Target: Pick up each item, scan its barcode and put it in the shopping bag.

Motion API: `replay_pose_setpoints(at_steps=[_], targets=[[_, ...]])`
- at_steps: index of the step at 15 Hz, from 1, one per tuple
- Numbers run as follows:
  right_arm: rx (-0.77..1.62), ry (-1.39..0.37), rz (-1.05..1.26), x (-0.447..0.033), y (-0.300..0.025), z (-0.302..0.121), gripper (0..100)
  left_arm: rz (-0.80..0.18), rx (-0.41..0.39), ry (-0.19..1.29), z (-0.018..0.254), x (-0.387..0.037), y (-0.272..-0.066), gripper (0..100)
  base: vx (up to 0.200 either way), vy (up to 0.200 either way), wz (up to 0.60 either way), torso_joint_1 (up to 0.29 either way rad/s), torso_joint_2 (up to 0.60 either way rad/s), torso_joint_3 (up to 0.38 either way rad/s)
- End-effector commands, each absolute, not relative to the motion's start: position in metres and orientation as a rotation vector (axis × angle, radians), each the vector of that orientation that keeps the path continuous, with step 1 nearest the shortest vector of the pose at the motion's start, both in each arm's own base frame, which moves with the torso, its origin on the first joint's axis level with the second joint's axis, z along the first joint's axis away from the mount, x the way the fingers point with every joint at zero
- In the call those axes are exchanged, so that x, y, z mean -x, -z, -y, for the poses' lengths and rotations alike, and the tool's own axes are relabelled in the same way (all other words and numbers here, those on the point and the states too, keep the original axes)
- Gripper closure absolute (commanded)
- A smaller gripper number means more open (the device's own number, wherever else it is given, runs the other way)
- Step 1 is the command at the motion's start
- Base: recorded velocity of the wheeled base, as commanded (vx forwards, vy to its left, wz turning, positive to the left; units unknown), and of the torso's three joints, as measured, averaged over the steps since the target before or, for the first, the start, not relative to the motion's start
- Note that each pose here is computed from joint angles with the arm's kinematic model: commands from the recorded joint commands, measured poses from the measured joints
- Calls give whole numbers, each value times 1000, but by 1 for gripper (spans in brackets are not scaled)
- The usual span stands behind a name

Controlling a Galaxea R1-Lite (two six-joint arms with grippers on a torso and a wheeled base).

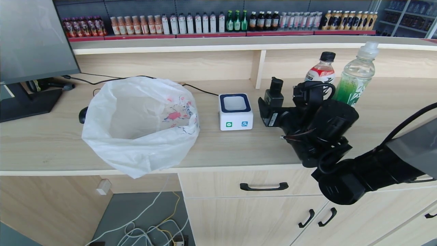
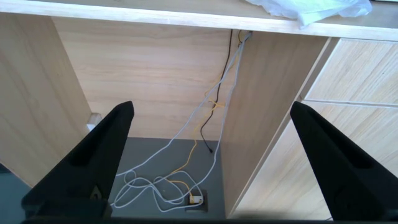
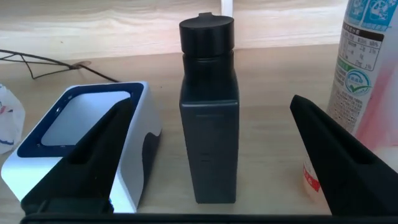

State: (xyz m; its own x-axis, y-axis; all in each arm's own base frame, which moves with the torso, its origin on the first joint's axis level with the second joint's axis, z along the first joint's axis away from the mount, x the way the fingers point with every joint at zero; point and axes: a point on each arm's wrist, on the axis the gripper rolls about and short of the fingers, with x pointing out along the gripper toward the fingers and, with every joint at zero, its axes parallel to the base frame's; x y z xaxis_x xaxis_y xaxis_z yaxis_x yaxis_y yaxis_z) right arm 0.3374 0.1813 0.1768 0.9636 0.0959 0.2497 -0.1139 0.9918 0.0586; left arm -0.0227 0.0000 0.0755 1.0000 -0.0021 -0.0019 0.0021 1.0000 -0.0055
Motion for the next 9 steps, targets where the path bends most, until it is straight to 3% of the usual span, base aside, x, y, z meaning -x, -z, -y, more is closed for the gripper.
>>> replay_pose_setpoints(at_steps=[1, 9], targets=[[-80, -101, 256, -344, -176, -181, 0, -2, 6, 2, 0, 23, -76, 0, 0, 0, 0, 0, 0, 0], [-101, -85, 268, -369, -162, -183, 0, -2, 6, 2, 0, 23, -76, 0, 0, 0, 0, 0, 0, 0]])
